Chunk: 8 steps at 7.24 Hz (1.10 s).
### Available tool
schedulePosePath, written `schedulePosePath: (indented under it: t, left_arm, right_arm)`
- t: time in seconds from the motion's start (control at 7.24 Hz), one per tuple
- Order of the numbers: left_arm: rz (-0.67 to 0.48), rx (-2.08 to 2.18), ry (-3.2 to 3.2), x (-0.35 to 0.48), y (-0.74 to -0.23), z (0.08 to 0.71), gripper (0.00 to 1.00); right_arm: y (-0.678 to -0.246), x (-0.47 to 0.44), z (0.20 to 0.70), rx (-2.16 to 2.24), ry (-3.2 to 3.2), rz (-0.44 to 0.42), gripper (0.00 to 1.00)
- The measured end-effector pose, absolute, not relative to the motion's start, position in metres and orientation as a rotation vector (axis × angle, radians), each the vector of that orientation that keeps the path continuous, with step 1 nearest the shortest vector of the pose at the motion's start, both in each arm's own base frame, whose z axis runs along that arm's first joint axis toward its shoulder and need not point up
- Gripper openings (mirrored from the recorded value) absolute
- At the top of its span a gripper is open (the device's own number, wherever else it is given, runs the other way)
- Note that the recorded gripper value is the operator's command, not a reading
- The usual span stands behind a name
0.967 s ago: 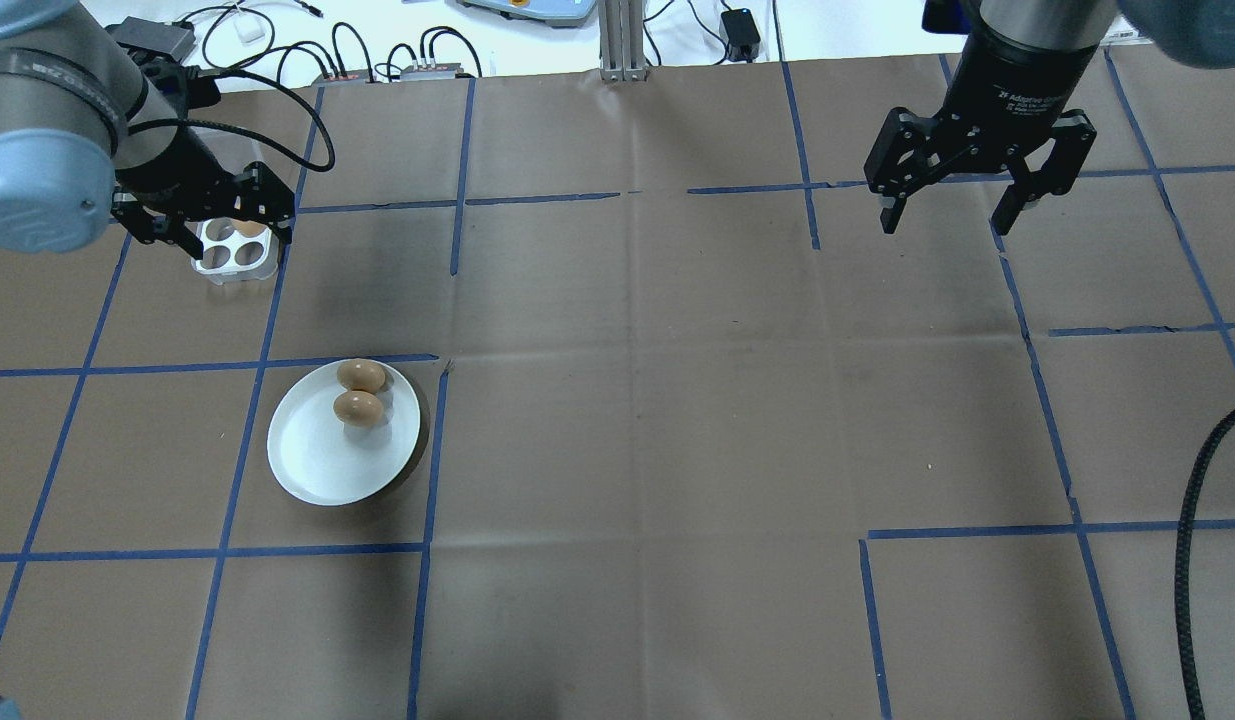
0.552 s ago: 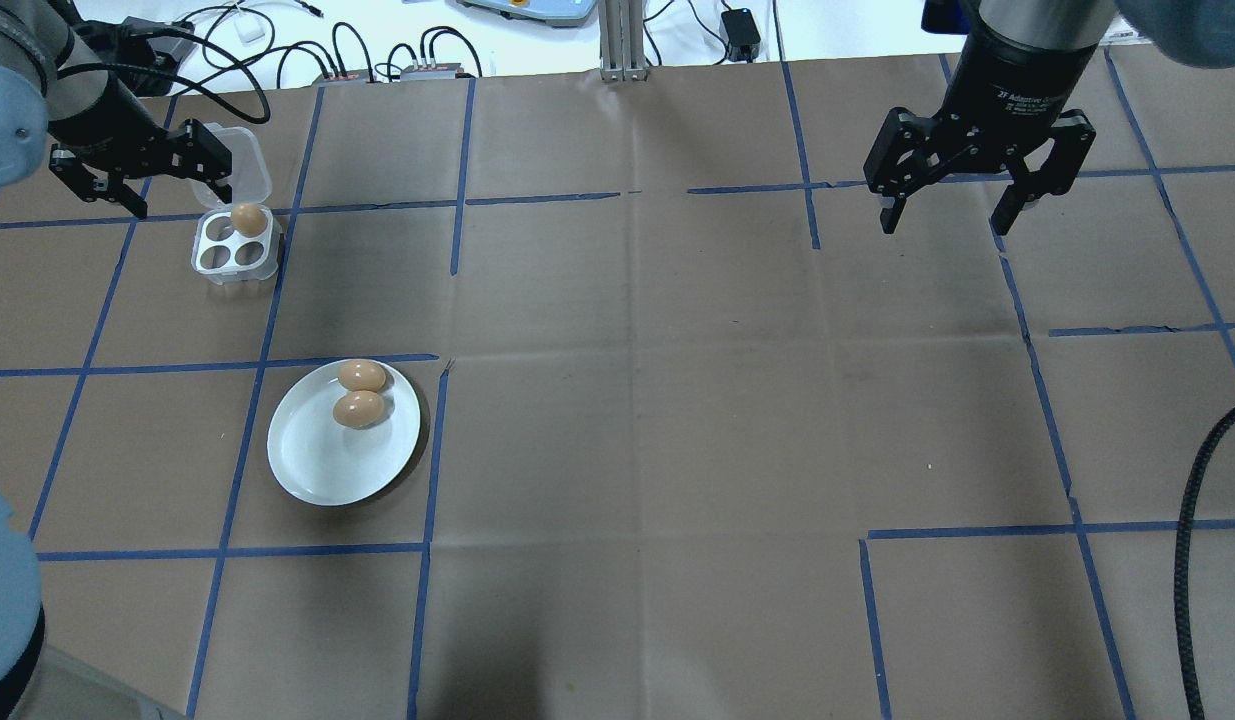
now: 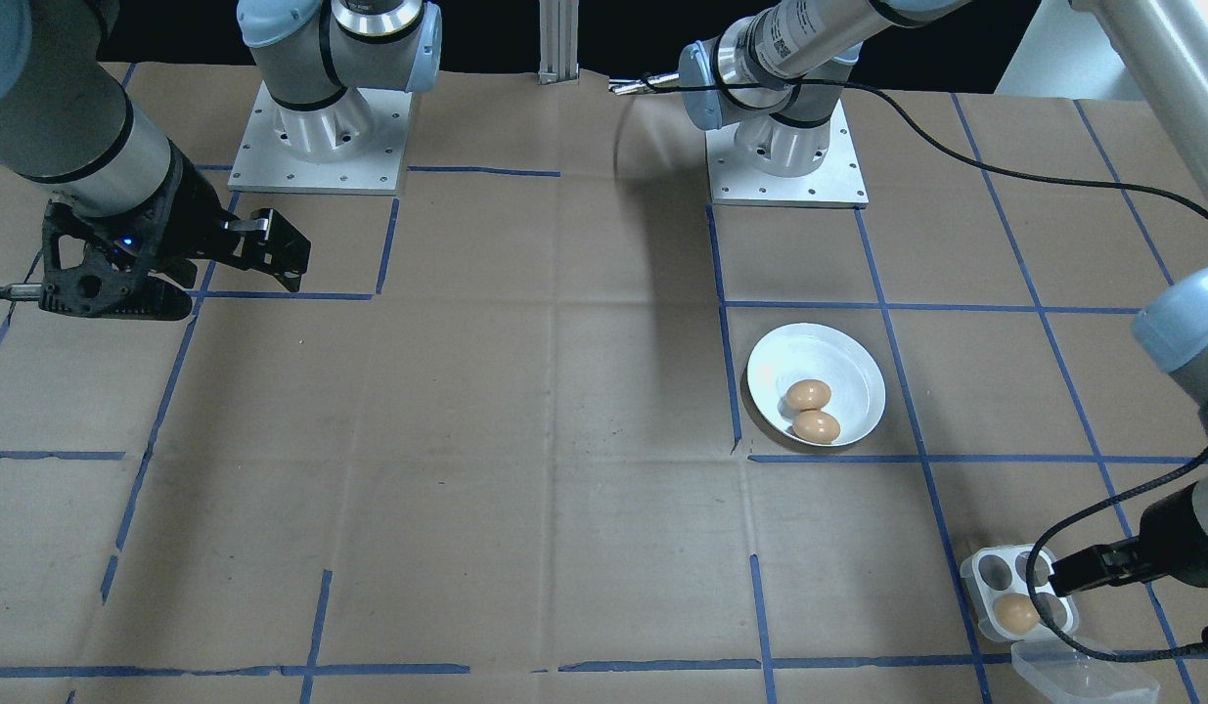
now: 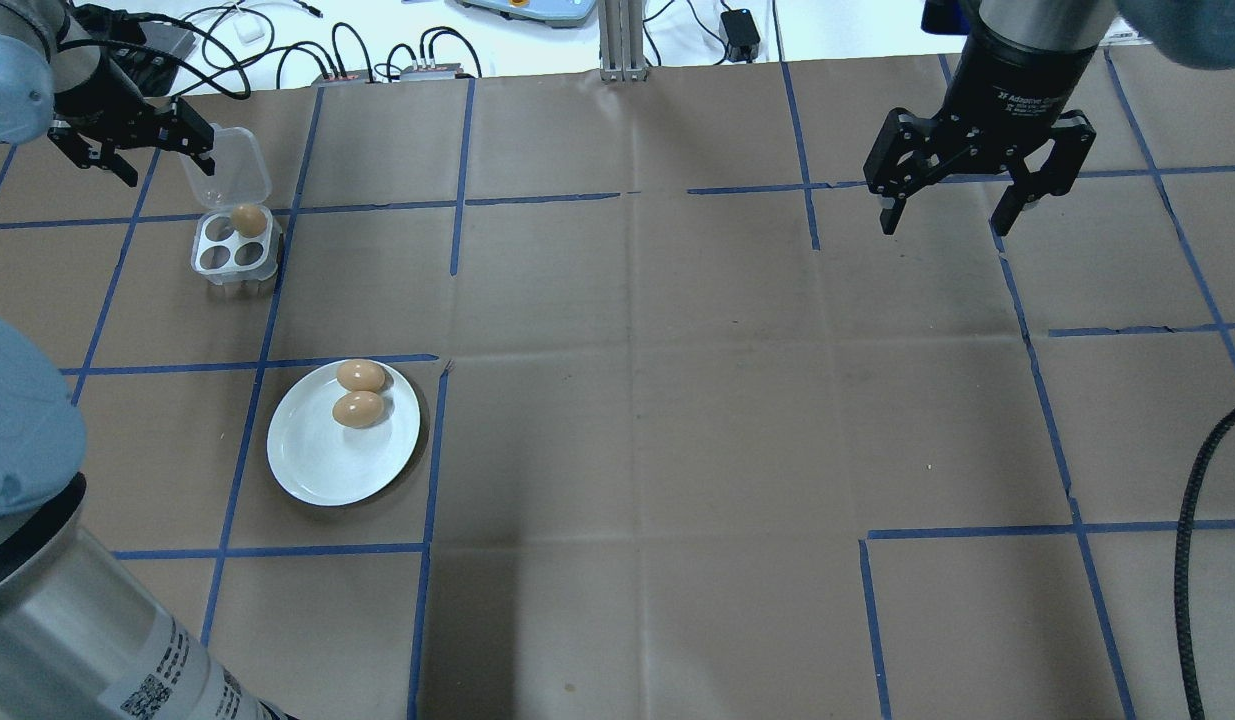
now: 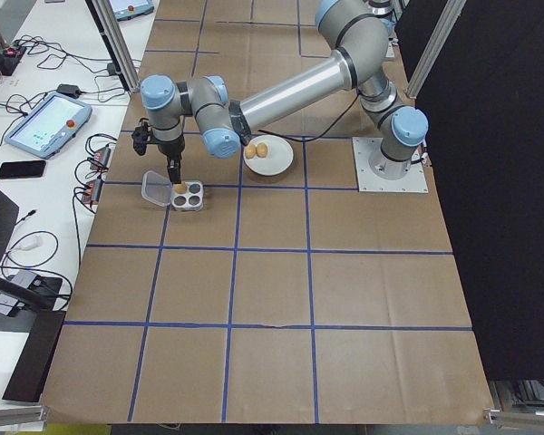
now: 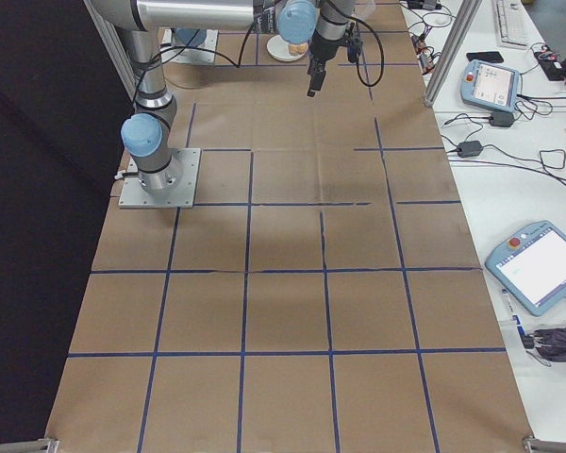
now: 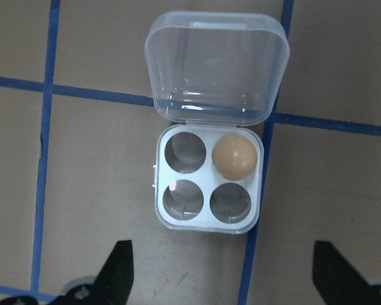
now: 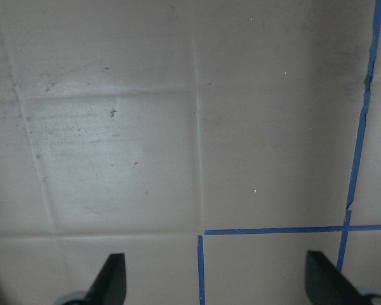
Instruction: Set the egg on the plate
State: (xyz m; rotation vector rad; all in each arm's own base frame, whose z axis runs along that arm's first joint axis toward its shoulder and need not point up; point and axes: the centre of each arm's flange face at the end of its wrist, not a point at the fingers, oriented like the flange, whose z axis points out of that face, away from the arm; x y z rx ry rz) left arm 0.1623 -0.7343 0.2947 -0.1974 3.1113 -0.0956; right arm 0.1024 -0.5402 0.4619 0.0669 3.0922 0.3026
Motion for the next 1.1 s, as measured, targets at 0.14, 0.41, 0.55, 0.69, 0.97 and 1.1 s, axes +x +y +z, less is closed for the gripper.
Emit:
schedulePosePath:
  t: [0.14,0.41,0.55,0.69,0.97,1.1]
  left_arm:
    - [-0.089,-0.195,3.114,0.162,-0.743,0.27,0.99]
    - [-0.044,-0.181,3.125,0.154,-0.752,0.226,0.99]
    - [-0.021,-0.172,3.129,0.151,-0.754,0.212,0.88]
    - [-0.01,-0.164,3.129,0.151,-0.754,0.205,0.76]
    - [-0.017,-0.157,3.128,0.15,-0.755,0.208,0.65]
    - [-0.025,-0.156,3.128,0.149,-0.754,0.213,0.56]
  right_arm:
    - [-0.54,0.102,0.462,0.067,3.093,0.302,1.0]
    - [-0.54,0.102,0.462,0.067,3.092,0.302,1.0]
    - [-0.54,0.102,0.462,0.067,3.093,0.302,1.0]
    - [-0.54,0.102,0.462,0.067,3.093,0.302,1.0]
    - [-0.54,0.102,0.462,0.067,3.092,0.302,1.0]
    - [-0.54,0.102,0.462,0.067,3.092,0.303,1.0]
